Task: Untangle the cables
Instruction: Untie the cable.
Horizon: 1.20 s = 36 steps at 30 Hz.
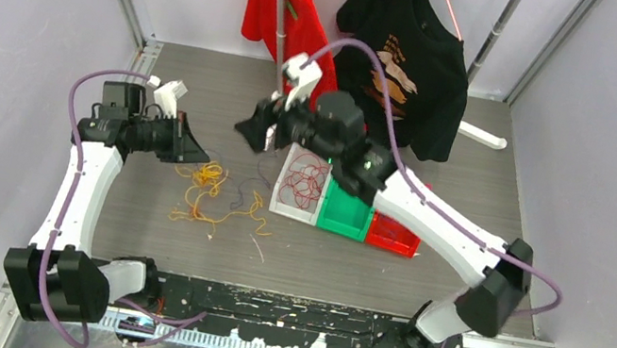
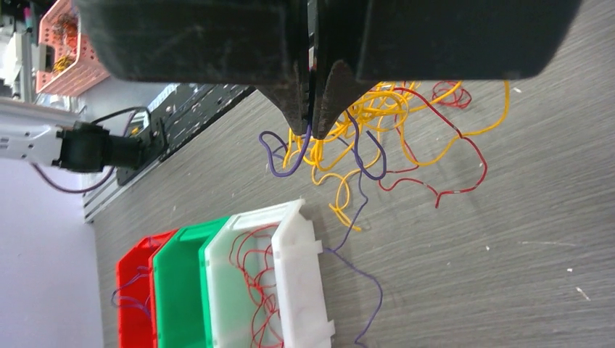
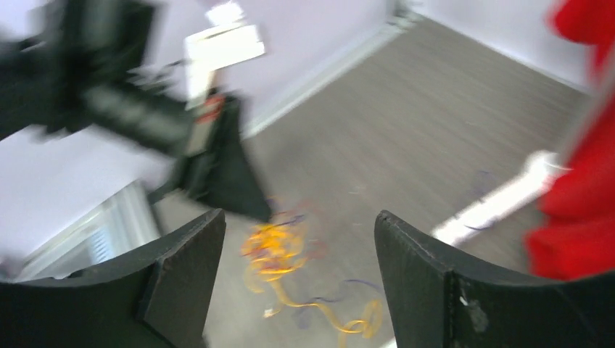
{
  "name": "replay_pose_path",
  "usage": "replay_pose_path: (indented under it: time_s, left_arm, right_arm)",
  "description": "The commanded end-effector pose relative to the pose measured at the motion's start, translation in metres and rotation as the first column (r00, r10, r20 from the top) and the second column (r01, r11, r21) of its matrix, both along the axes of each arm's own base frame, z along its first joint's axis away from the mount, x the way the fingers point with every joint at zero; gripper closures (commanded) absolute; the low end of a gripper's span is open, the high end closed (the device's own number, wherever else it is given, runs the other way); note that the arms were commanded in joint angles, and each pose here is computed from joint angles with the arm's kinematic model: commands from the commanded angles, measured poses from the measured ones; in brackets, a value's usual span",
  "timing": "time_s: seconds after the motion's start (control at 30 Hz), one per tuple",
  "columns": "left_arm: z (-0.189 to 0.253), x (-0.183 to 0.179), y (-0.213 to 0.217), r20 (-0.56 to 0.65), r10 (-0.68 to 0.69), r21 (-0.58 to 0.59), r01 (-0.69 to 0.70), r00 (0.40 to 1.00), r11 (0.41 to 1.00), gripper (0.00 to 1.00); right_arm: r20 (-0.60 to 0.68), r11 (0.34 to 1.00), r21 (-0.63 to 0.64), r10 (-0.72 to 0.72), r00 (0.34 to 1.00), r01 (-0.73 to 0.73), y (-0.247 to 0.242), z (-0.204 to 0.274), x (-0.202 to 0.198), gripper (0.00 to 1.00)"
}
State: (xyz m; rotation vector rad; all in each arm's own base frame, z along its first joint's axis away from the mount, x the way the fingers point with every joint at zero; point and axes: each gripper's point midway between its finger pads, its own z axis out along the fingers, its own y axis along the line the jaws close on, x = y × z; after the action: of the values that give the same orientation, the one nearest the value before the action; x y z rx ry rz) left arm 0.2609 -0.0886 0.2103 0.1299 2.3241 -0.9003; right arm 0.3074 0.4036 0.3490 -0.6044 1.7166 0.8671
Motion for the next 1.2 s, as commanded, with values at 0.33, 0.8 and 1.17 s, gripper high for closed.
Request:
replay_pose_path:
  time_s: [0.33, 0.8, 1.17]
  left_arm:
    - [0.058, 0.001, -0.015, 0.091, 0.038, -0.149, -0.024, 0.995, 0.989, 1.00]
    - [0.064, -0.007, -0.020, 0.068, 0.025, -0.184, -0.012, 0.997, 0.983, 1.00]
    - [0.079, -0.014, -0.027, 0.074, 0.002, -0.229, 0.015, 0.997, 0.973, 1.00]
  right_arm:
    - [0.138, 0.925, 0.136, 0.336, 0.932, -0.354, 0.083, -0.031, -0.082, 0.28]
    - [0.186, 0.965, 0.058, 0.240, 0.953, -0.255, 0.109, -0.068, -0.062, 0.31]
    - [0.177, 0.976, 0.096, 0.176, 0.968, -0.195, 0.120, -0.090, -0.055, 0.60]
